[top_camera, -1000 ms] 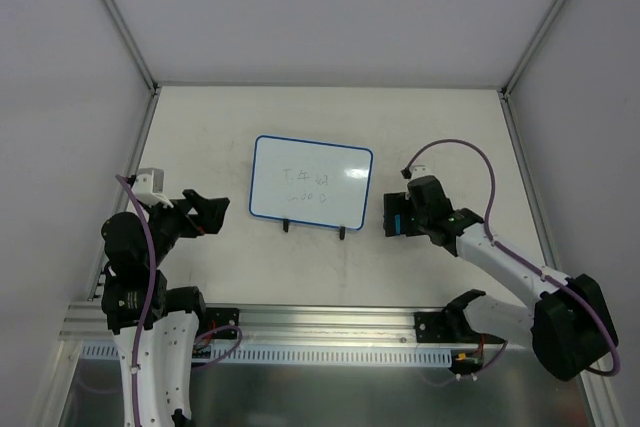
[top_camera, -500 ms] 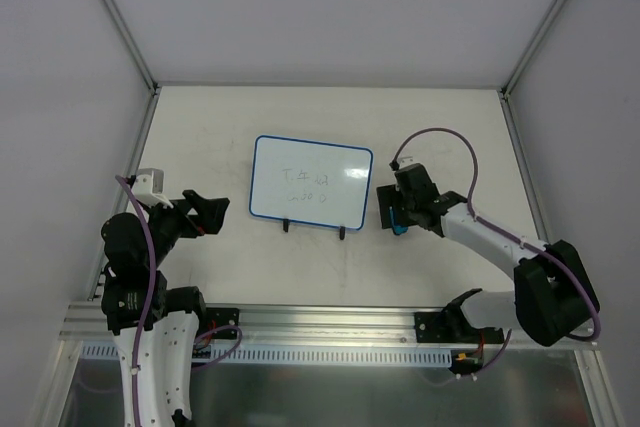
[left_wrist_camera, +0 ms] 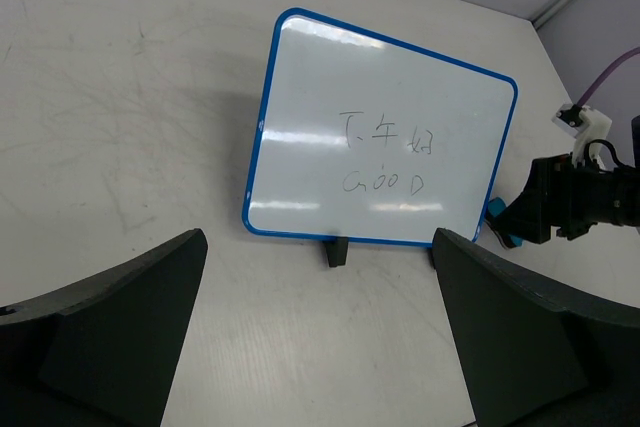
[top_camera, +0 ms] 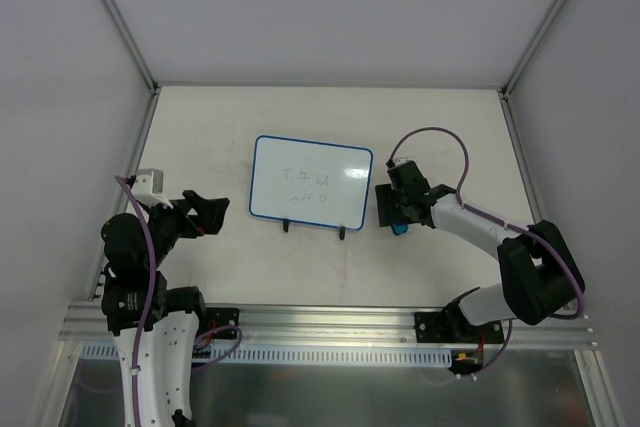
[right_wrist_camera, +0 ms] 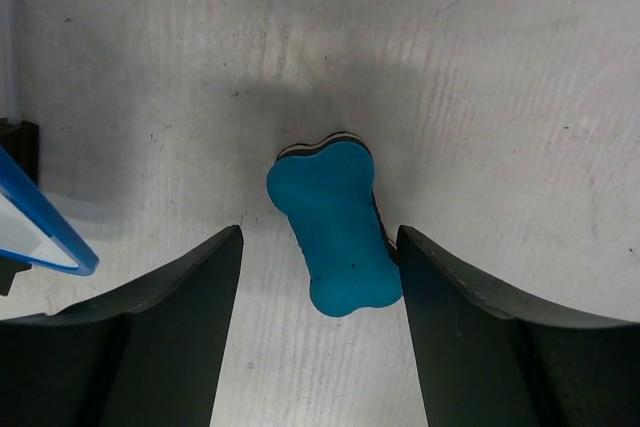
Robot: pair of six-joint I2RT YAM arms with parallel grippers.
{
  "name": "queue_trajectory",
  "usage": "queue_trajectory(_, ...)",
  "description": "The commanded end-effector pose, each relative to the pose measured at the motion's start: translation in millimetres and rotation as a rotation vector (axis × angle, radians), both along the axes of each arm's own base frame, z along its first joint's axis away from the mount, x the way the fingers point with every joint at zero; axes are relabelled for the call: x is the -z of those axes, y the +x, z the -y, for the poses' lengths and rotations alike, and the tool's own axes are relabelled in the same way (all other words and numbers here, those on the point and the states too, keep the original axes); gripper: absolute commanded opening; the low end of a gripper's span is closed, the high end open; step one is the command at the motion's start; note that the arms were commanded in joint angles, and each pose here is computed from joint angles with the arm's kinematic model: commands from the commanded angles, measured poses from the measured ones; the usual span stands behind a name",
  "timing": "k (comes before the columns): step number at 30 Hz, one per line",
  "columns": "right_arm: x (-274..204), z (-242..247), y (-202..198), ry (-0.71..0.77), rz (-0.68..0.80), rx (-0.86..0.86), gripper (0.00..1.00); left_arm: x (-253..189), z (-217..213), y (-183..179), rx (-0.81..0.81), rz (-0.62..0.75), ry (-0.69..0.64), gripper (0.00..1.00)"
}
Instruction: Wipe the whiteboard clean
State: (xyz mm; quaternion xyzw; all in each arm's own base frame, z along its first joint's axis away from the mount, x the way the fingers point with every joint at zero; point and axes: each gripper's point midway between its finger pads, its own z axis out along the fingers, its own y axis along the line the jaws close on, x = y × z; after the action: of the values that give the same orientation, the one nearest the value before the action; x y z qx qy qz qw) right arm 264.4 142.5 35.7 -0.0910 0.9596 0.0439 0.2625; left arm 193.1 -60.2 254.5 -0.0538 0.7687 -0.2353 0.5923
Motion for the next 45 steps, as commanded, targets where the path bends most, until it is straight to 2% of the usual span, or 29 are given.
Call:
queue_trajectory(1,0.9,-2.5,3.7,0.004,-0.007,0.04,0.66,-9.3,1.4,0.1,0.018,0.049,0.02,0.99)
queue_trajectory(5,5.7,2.4,2.2,-0.007,-0.009,0.078,0.66,-10.3,1.7,-0.6,0.019,0.055,0.021,0.99)
queue_trajectory(8,7.8,5.4,0.7,-0.01,-0.009,0.106,0.61,-10.8,1.6,-1.0,0.018,0.058,0.022,0.99)
queue_trajectory(15,8.7,10.7,3.4,0.006,0.001,0.232,0.35,-11.2,2.0,-1.9,0.019,0.061,0.022,0.99)
queue_trajectory(21,6.0,12.9,9.7,0.047,0.019,0.362,0.28,-12.7,2.1,-2.4,0.019,0.067,0.022,0.99)
queue_trajectory(23,5.8,15.9,11.6,0.057,0.021,0.393,0.29,-12.5,1.9,-2.6,0.018,0.067,0.024,0.99)
queue_trajectory(28,2.7,14.1,17.4,0.044,0.032,0.361,0.52,-11.9,2.0,-2.5,0.02,0.066,0.025,0.99)
queue_trajectory(30,4.5,14.3,17.0,0.034,0.027,0.345,0.56,-12.2,1.8,-2.3,0.018,0.068,0.025,0.99)
queue_trajectory(45,5.2,18.5,19.2,-0.061,0.024,0.186,0.55,-12.8,2.2,-2.9,0.019,0.069,0.024,0.99)
